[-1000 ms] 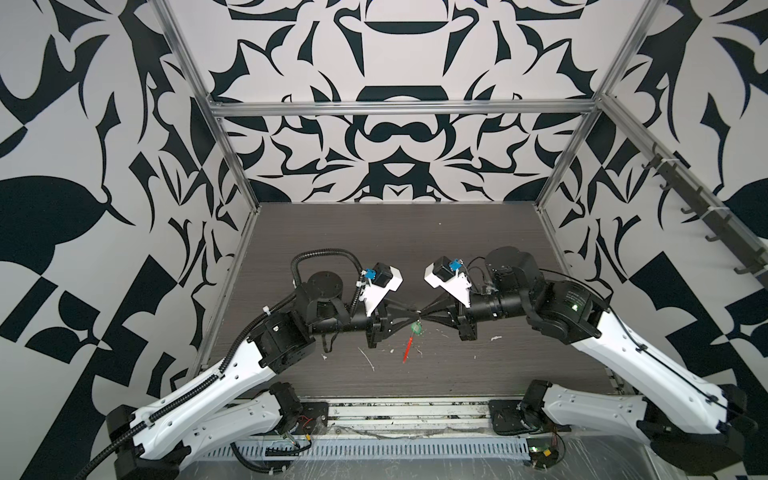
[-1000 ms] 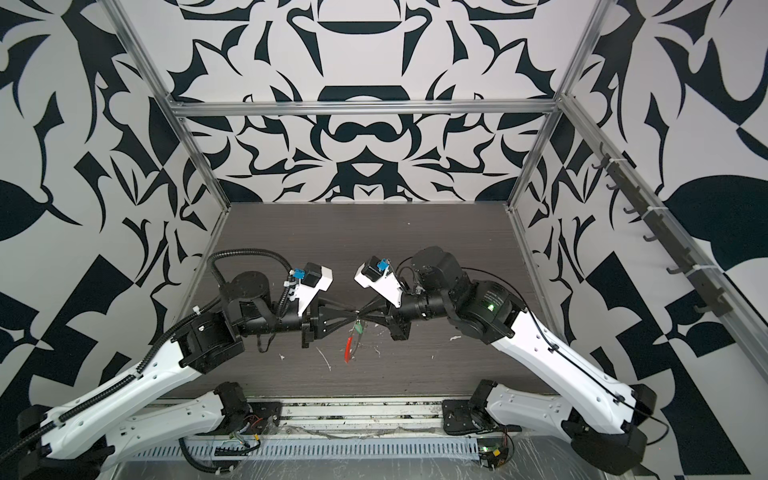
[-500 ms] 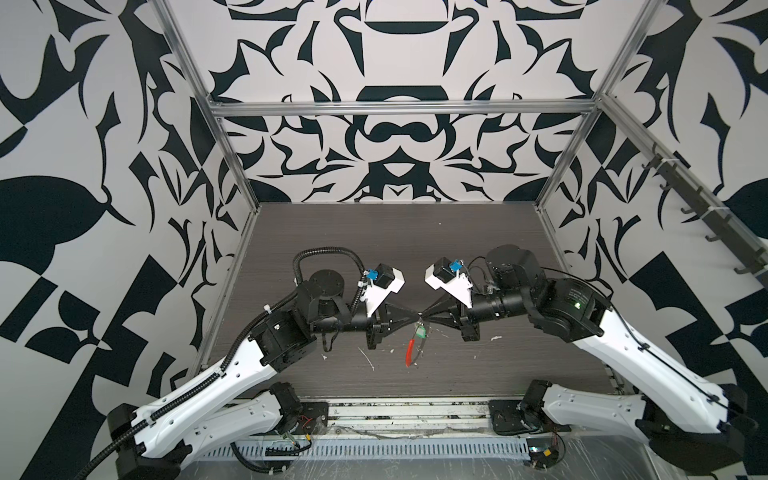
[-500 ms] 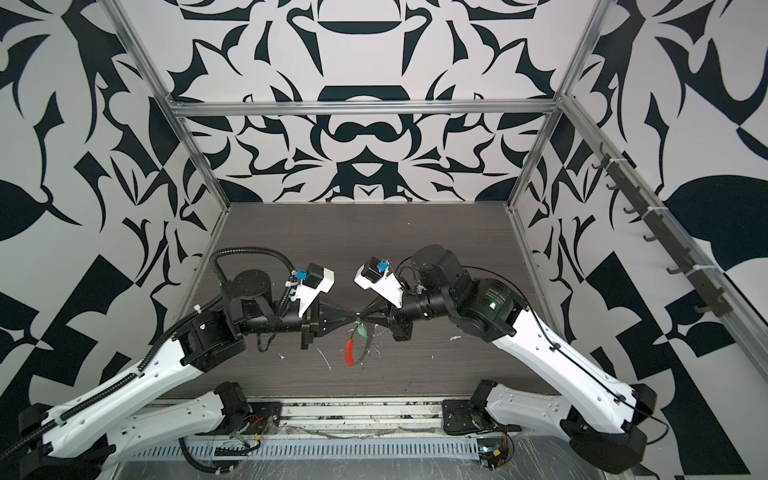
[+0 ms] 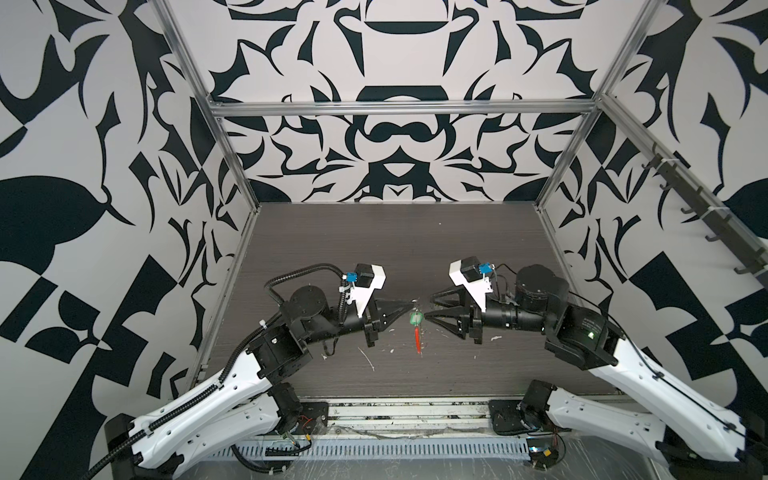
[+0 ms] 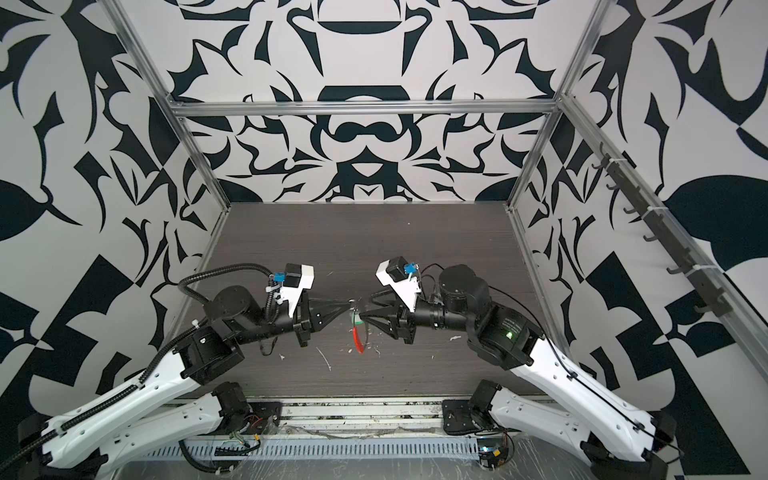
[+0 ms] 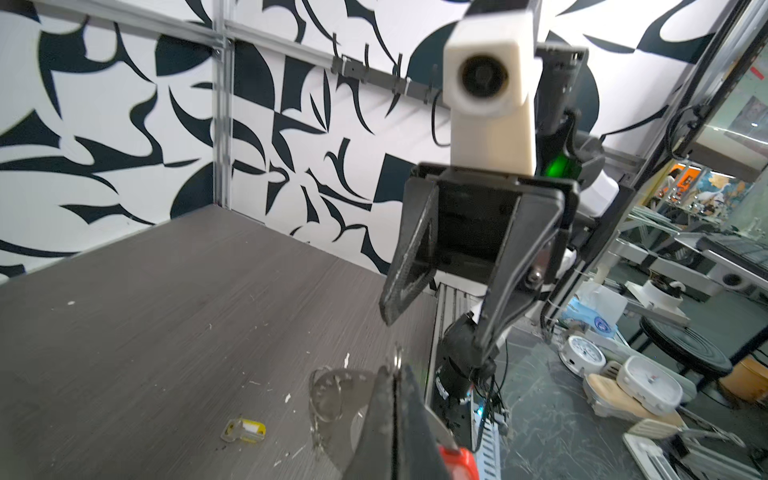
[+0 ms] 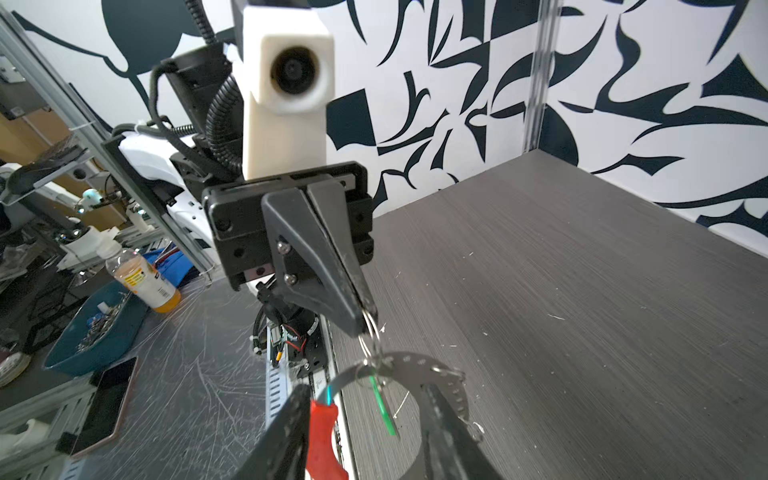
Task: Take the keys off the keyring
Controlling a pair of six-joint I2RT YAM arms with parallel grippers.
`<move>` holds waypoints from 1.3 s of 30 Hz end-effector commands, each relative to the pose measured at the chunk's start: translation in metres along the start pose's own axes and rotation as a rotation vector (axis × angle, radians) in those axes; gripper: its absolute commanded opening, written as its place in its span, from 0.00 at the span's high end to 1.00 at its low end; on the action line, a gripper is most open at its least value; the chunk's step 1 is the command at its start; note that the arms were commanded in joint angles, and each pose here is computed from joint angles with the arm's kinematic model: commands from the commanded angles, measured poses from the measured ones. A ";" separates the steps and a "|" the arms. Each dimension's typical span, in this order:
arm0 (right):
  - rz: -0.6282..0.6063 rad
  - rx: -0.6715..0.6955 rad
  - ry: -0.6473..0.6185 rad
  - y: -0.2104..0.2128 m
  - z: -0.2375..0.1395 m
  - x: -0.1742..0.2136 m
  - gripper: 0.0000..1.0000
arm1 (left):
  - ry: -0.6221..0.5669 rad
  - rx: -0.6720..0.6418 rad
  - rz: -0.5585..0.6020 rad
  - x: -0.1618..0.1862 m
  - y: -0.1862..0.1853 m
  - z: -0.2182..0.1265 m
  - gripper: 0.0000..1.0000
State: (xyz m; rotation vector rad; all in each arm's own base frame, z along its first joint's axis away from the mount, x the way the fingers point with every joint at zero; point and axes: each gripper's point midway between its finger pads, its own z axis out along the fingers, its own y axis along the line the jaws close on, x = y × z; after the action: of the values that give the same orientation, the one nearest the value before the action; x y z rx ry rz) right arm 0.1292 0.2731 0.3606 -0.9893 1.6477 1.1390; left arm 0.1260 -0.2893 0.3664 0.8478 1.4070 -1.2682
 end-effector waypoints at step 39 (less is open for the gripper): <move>-0.046 -0.139 -0.180 0.020 0.009 -0.040 0.51 | -0.219 0.127 0.055 -0.046 -0.024 0.000 1.00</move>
State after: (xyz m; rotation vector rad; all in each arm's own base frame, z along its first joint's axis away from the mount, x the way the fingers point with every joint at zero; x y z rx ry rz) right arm 0.1368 0.2994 0.3672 -0.9650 1.5311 1.2694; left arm 0.1222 -0.2934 0.4027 0.7935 1.1959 -1.3573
